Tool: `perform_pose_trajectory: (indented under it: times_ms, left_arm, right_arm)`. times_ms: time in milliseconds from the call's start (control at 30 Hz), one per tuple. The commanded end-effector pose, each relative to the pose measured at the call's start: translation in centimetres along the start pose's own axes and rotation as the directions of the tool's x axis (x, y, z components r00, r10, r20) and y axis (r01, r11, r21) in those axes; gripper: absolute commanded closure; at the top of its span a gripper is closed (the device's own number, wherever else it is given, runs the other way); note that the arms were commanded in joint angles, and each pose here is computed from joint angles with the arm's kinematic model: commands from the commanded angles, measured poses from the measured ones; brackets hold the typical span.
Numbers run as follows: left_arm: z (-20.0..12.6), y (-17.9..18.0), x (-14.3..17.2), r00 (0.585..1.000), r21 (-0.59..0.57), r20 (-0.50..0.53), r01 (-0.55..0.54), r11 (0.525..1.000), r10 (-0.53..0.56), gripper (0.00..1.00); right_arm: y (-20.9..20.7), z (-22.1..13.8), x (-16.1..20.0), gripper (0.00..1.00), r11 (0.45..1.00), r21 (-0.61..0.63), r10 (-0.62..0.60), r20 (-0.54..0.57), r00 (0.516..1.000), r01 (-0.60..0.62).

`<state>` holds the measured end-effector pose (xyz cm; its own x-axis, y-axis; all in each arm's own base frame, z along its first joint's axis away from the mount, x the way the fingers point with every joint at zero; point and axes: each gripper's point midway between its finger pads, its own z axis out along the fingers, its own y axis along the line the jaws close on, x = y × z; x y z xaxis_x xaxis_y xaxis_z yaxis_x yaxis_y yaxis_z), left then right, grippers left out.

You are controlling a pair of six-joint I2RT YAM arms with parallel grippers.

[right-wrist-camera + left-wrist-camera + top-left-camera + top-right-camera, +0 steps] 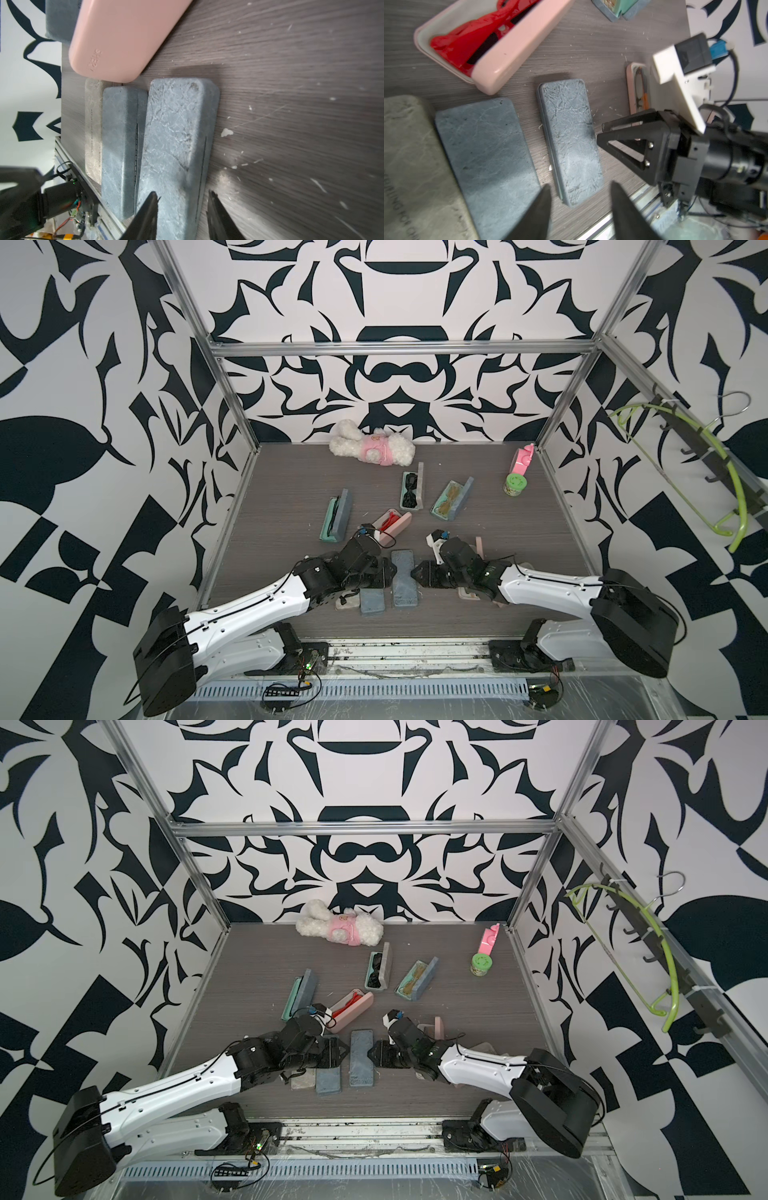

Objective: Close the glasses case
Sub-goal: Close the glasses case at the center of the board, then move the glasses case to the center of the board.

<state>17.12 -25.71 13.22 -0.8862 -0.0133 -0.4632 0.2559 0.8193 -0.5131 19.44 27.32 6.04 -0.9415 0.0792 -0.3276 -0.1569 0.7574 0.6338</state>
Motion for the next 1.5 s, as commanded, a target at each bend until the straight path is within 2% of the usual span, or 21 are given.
perform_pose_trajectory:
  times_ms: [0,133,267,767,1267,1467]
  left_arm:
    - [-0.5,1.1,-0.1,1.0,-0.057,0.006,-0.02,0.998,0.021,0.21]
    - [-0.9,1.3,-0.3,0.999,-0.081,0.004,-0.041,0.996,0.042,0.08]
    - [-1.2,1.2,-0.5,0.998,-0.083,0.006,-0.058,0.995,0.059,0.06]
    - [-2.5,2.0,-0.2,0.998,-0.099,0.018,-0.057,0.993,0.059,0.06]
    - [-2.6,2.8,0.3,0.999,-0.103,0.024,-0.035,0.994,0.037,0.07]
    - [-2.6,2.8,0.5,0.999,-0.1,0.018,-0.032,0.994,0.034,0.07]
  right_arm:
    - [-0.7,-0.6,0.0,0.44,0.999,0.029,-0.02,0.021,1.0,0.019]
    - [-1.2,-0.4,0.3,0.3,0.999,0.035,-0.022,0.021,1.0,0.021]
    - [-1.1,0.4,0.7,0.28,1.0,0.007,-0.023,0.003,1.0,0.023]
    - [-0.3,4.2,1.1,0.51,0.998,-0.067,-0.001,-0.051,0.999,-0.002]
    - [1.6,5.8,2.4,0.56,0.999,-0.039,-0.005,-0.07,0.998,0.003]
    - [1.5,6.6,2.7,0.57,0.999,-0.028,0.035,-0.08,0.996,-0.037]
